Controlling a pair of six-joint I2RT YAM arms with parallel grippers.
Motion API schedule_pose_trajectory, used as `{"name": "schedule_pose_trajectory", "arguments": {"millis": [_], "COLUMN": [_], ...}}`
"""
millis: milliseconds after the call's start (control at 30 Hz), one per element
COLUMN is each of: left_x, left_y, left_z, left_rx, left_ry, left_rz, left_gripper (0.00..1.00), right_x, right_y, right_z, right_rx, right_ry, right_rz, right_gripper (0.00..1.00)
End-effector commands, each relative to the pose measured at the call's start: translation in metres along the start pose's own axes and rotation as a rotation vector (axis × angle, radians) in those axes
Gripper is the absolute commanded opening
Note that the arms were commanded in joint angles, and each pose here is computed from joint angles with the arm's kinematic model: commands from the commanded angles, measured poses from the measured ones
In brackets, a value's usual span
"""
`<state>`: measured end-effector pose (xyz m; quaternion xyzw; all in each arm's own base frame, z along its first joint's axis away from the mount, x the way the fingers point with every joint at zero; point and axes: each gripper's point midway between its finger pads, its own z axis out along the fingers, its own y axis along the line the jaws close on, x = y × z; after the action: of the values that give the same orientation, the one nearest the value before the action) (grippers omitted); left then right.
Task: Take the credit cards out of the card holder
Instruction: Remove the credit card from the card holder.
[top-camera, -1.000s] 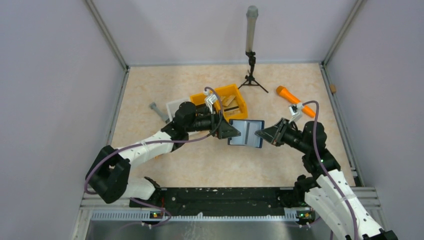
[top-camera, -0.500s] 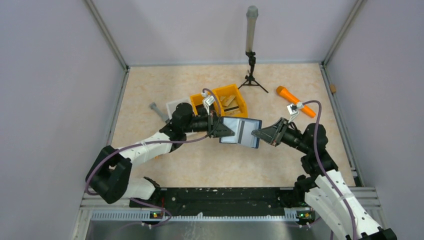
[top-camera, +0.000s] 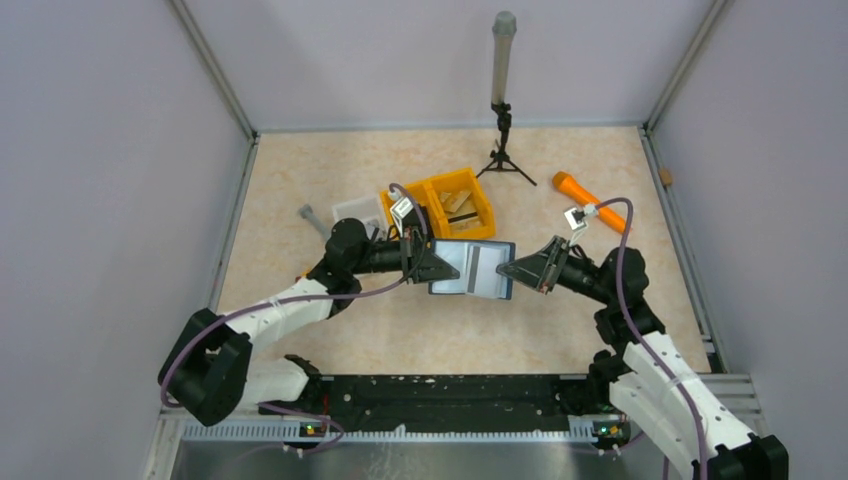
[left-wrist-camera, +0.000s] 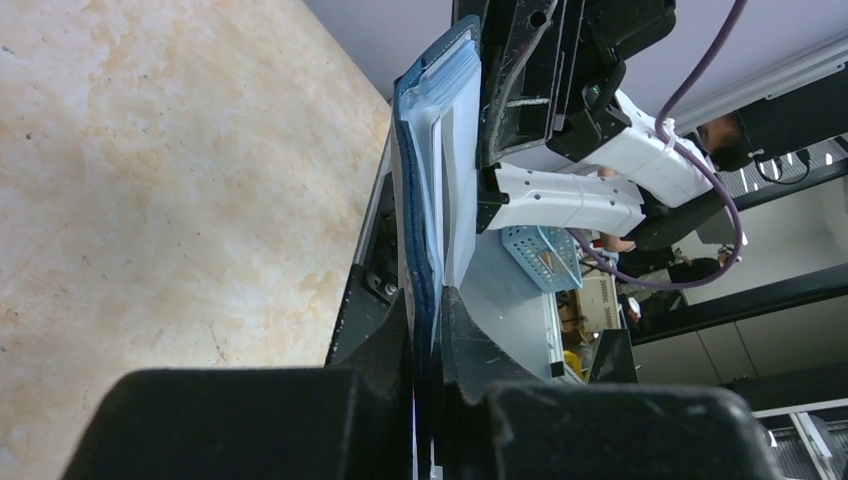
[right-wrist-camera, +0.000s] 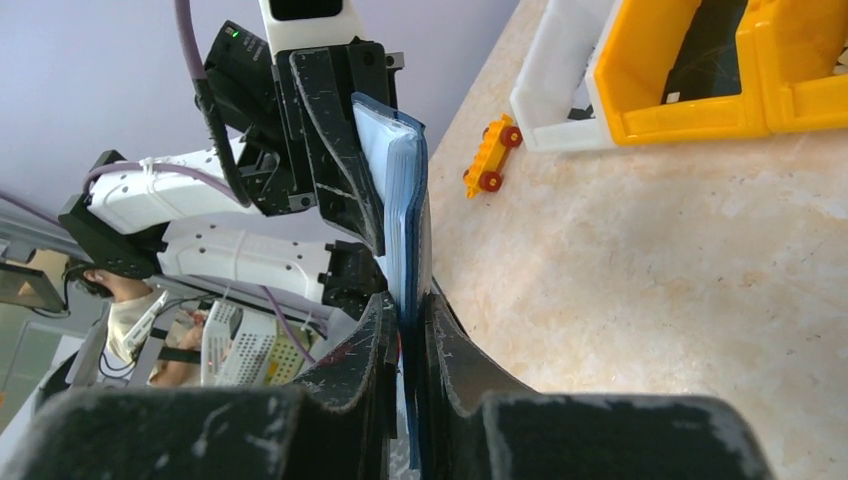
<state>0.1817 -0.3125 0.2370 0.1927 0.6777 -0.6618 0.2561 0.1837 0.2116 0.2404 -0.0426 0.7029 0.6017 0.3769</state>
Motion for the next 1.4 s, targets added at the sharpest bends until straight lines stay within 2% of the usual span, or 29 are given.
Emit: {"name": "schedule_pose_trajectory", "arguments": {"millis": [0, 67, 233, 267, 333, 367, 567, 633, 733, 1100, 1200, 1367], "left_x": [-0.018, -0.018, -0.025, -0.027, -0.03, -0.031, -0.025, -0.025, -0.027, -0.019, -0.018, -0.018], "left_y": [-0.039, -0.041, -0.041, -0.041, -0.041, -0.041, -0.038, -0.041, -0.05, -0.063, -0.062, -0.066], "left_z": [-0.01, -0.009, -0.007, -0.007, -0.005, -0.005, 0.002, 0.003, 0.003, 0.015, 0.014, 0.015], "left_rx": [0.111, 0.116, 0.117, 0.121, 0.131, 0.141, 0.159, 0.176, 0.213, 0.312, 0.315, 0.332], "left_ry": [-0.057, -0.059, -0.095, -0.109, -0.133, -0.139, -0.123, -0.122, -0.129, -0.078, -0.076, -0.072], "left_rz": [0.119, 0.116, 0.092, 0.086, 0.067, 0.062, 0.031, 0.028, 0.037, 0.033, 0.033, 0.029], "left_gripper": [0.0, 0.0, 0.0, 0.0, 0.0, 0.0, 0.0, 0.0, 0.0, 0.0, 0.0, 0.0], "right_x": [-0.008, -0.007, -0.004, -0.003, -0.003, -0.003, -0.006, -0.008, -0.007, -0.007, -0.006, -0.005], "right_y": [-0.013, -0.015, 0.0, 0.002, 0.004, 0.004, 0.016, 0.014, 0.01, 0.012, 0.014, 0.015], "right_z": [0.001, 0.002, 0.002, 0.002, 0.001, 0.001, 0.0, 0.001, 0.003, 0.004, 0.004, 0.003], "right_rx": [0.041, 0.047, -0.051, -0.066, -0.076, -0.076, -0.134, -0.119, -0.101, -0.122, -0.128, -0.135], "right_ry": [-0.049, -0.046, -0.039, -0.039, -0.041, -0.04, -0.059, -0.06, -0.046, -0.036, -0.033, -0.036], "right_rz": [-0.04, -0.043, -0.03, -0.029, -0.023, -0.019, -0.014, -0.013, -0.023, -0.012, -0.01, -0.008], "right_gripper": [0.0, 0.04, 0.22, 0.22, 0.05, 0.0, 0.0, 0.08, 0.13, 0.14, 0.11, 0.11]}}
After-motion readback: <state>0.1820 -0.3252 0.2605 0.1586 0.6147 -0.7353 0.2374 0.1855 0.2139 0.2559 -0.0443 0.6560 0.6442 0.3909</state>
